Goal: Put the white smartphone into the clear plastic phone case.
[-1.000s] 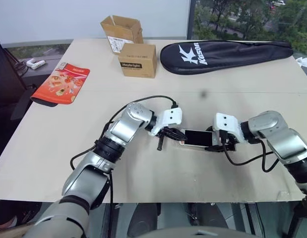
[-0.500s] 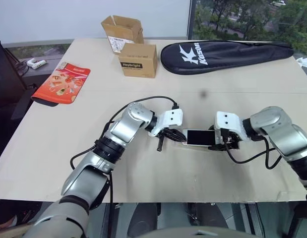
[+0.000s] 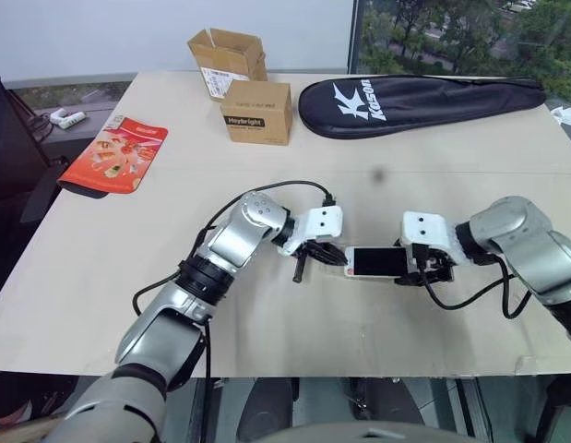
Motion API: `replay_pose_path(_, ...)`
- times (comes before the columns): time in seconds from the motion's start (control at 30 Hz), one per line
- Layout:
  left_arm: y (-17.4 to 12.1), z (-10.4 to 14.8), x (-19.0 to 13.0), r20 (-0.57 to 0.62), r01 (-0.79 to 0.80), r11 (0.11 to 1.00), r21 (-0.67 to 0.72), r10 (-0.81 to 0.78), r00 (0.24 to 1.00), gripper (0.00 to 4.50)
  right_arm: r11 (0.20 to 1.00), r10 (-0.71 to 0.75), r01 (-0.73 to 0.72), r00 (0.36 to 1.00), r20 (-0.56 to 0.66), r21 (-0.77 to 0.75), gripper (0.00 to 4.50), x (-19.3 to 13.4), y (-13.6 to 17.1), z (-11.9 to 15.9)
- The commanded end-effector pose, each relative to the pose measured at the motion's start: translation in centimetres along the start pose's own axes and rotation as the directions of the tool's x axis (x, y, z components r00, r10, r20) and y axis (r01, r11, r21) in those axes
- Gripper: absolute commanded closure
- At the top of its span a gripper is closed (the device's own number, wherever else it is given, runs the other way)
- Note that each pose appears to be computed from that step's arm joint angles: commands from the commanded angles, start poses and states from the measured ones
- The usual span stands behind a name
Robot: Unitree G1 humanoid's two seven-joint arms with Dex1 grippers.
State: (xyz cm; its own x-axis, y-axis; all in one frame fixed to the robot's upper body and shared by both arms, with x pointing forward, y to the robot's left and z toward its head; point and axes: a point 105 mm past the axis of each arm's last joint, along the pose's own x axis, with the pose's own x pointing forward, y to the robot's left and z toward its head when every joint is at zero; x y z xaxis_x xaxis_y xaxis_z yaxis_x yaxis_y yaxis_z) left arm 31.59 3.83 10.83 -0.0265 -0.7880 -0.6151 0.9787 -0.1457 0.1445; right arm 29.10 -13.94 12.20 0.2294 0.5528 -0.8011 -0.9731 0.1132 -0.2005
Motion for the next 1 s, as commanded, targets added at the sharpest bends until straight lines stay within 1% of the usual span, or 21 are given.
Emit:
replay_pose_path(0.03,-0.2,0.4,0.3,0.009,0.007,1.000,0.011,-0.007,1.000,4.50,1.000,0.000,0.000,1.000,0.010,-0.031,1.49,-0.2,0.5,1.0)
replay_pose_path(0.27,-0.2,0.1,0.7,-0.007,0.011,1.000,-0.009,-0.011,1.000,4.50,1.000,-0.008,0.008,1.000,0.006,0.009,1.49,0.3,0.6,0.9)
replay_pose_path(0.5,-0.2,-0.8,1.2,-0.088,0.004,0.997,-0.078,-0.011,0.996,4.50,0.998,-0.010,0.009,1.000,0.021,0.055,1.49,0.9,1.0,0.8)
replay_pose_path(0.8,0.1,-2.0,0.8,-0.187,-0.028,0.995,-0.100,0.008,0.982,4.50,0.991,-0.024,0.015,0.997,0.070,0.132,1.49,1.9,1.6,1.2)
replay_pose_path(1.0,-0.2,-1.9,0.8,-0.192,-0.030,0.993,-0.118,0.007,0.981,4.50,0.987,-0.038,0.024,0.996,0.085,0.161,1.49,2.6,1.8,1.2)
